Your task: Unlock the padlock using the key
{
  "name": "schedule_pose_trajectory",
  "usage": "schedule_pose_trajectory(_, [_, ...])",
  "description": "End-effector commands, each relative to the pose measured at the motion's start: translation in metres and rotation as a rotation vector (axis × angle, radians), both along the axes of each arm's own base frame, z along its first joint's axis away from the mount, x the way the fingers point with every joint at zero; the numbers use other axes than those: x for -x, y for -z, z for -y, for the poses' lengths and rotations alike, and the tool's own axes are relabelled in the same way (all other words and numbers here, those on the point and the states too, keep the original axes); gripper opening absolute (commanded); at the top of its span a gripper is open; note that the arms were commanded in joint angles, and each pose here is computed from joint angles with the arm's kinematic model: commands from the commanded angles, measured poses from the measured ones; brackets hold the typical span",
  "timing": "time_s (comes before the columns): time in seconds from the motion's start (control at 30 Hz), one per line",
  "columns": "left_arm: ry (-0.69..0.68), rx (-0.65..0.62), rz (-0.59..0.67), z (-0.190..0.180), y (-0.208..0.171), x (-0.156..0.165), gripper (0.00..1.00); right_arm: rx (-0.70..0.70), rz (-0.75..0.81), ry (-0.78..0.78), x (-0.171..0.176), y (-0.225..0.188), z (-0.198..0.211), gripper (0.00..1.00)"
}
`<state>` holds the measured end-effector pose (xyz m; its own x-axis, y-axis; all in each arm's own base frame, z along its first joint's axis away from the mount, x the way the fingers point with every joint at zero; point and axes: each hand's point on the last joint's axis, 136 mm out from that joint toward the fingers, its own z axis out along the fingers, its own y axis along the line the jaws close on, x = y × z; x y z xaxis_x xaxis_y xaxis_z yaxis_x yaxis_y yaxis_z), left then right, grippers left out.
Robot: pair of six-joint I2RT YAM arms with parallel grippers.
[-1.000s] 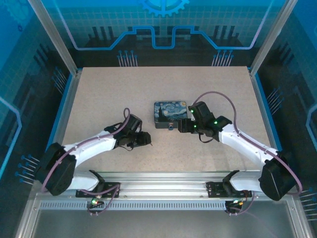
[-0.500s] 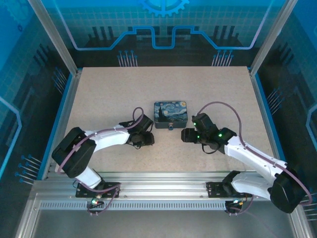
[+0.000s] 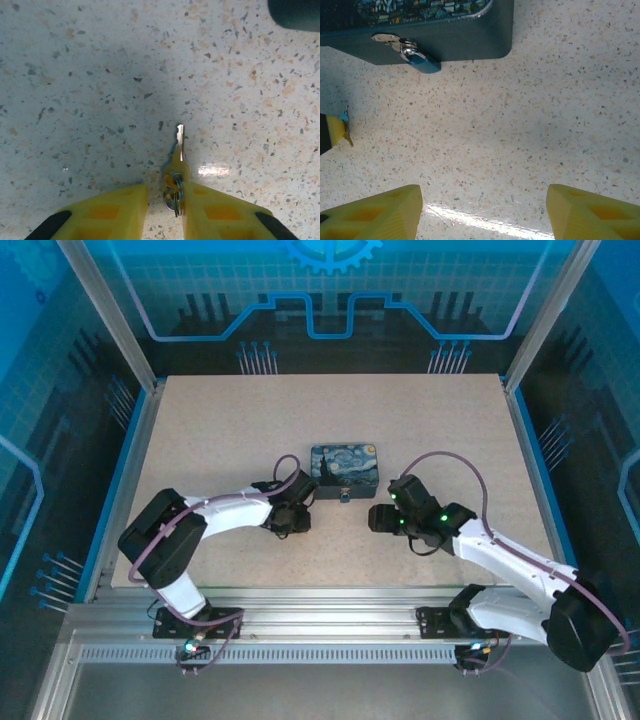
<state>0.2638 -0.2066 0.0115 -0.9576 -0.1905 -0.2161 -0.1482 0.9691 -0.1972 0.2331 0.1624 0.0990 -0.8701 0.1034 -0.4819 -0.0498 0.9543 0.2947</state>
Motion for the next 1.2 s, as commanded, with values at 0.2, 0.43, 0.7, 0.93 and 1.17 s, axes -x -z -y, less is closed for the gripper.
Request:
schedule_pose_trajectory(0.2, [0.043, -0.017, -0.009, 0.007, 0.018, -0.003, 0.03, -0.005, -0.008, 0.007, 0.003, 0.006, -0.002, 0.68])
schedule_pose_trajectory(0.43, [0.190, 0.047, 0.112, 0.021, -0.038, -0.013, 0.00, -0.037, 0.011, -0.027, 0.001, -0.005, -0.013, 0.68])
schedule_pose_trajectory(0.7, [0.464, 0.240, 0.307, 0.060, -0.139, -0.013, 0.00, -0.196, 0.070, -0.125, -0.005, -0.043, -0.041, 0.66])
schedule_pose_trajectory(0.93, [0.667, 0.360, 0.450, 0.082, -0.213, -0.003, 0.00, -0.410, 0.122, -0.167, -0.017, -0.095, -0.050, 0.58])
schedule_pose_trajectory(1.17, [0.793, 0.428, 0.535, 0.089, -0.253, 0.010, 0.00, -0.560, 0.201, -0.206, -0.022, -0.157, -0.044, 0.50])
